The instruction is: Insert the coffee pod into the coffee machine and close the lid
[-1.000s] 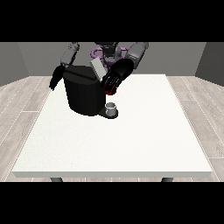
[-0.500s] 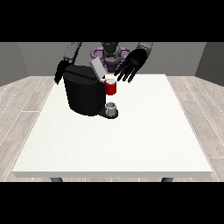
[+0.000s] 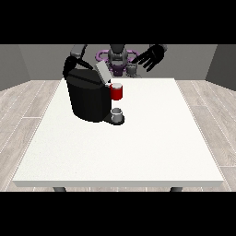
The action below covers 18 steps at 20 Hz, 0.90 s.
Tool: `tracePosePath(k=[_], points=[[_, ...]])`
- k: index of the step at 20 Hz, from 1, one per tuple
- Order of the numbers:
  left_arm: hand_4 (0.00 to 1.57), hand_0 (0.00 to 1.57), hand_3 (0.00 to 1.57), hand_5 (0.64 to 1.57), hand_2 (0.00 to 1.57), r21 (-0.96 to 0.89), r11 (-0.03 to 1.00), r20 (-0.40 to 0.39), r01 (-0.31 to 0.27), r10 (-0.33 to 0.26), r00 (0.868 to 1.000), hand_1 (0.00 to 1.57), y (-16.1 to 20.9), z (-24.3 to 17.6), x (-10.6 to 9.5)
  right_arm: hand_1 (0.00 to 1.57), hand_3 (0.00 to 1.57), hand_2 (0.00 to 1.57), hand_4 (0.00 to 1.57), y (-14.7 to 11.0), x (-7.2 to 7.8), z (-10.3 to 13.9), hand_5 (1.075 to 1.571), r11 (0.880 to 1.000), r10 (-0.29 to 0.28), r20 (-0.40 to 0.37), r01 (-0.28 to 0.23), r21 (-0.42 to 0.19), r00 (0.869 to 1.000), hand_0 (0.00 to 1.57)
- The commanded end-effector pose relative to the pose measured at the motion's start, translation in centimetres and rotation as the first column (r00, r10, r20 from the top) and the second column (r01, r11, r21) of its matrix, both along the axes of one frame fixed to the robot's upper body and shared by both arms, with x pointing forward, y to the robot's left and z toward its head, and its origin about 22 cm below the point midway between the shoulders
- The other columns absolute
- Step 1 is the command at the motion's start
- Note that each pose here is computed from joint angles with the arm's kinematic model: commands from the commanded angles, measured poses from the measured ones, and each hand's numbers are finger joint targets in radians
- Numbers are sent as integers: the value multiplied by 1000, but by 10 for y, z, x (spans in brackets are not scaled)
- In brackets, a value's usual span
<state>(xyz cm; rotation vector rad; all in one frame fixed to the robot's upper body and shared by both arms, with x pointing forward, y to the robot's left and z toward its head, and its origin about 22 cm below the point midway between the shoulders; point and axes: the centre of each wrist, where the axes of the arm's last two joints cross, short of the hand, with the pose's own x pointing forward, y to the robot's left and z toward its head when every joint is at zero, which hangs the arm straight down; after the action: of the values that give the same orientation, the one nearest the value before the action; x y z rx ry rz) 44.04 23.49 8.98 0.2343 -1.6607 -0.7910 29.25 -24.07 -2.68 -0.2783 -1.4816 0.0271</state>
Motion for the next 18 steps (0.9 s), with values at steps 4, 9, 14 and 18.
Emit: tracePosePath(k=[4, 9, 14, 18], points=[[394, 0, 0, 1571, 0, -390, 914, -286, -116, 0, 958, 0, -16, -124, -60, 0, 0, 0, 0, -2, -2, 9, 1571, 996, 63, -16, -62, 64, 998, 0], [323, 0, 0, 1571, 0, -390, 908, -368, -153, -1, 930, 0, -12, -146, -80, 0, 0, 0, 196, -9, -4, 18, 1571, 986, 167, 20, -167, 21, 986, 0], [414, 0, 0, 1571, 0, -404, 904, -310, -143, 12, 951, 0, 17, -133, -82, 0, 0, 0, 80, -14, 25, 62, 1571, 981, 190, 103, -185, -52, 976, 0], [368, 0, 0, 1571, 0, -469, 875, -323, -123, -41, 945, 0, -12, -143, -95, 0, 0, 0, 0, -28, 36, 56, 1571, 998, 69, 38, -69, -2, 997, 0]])
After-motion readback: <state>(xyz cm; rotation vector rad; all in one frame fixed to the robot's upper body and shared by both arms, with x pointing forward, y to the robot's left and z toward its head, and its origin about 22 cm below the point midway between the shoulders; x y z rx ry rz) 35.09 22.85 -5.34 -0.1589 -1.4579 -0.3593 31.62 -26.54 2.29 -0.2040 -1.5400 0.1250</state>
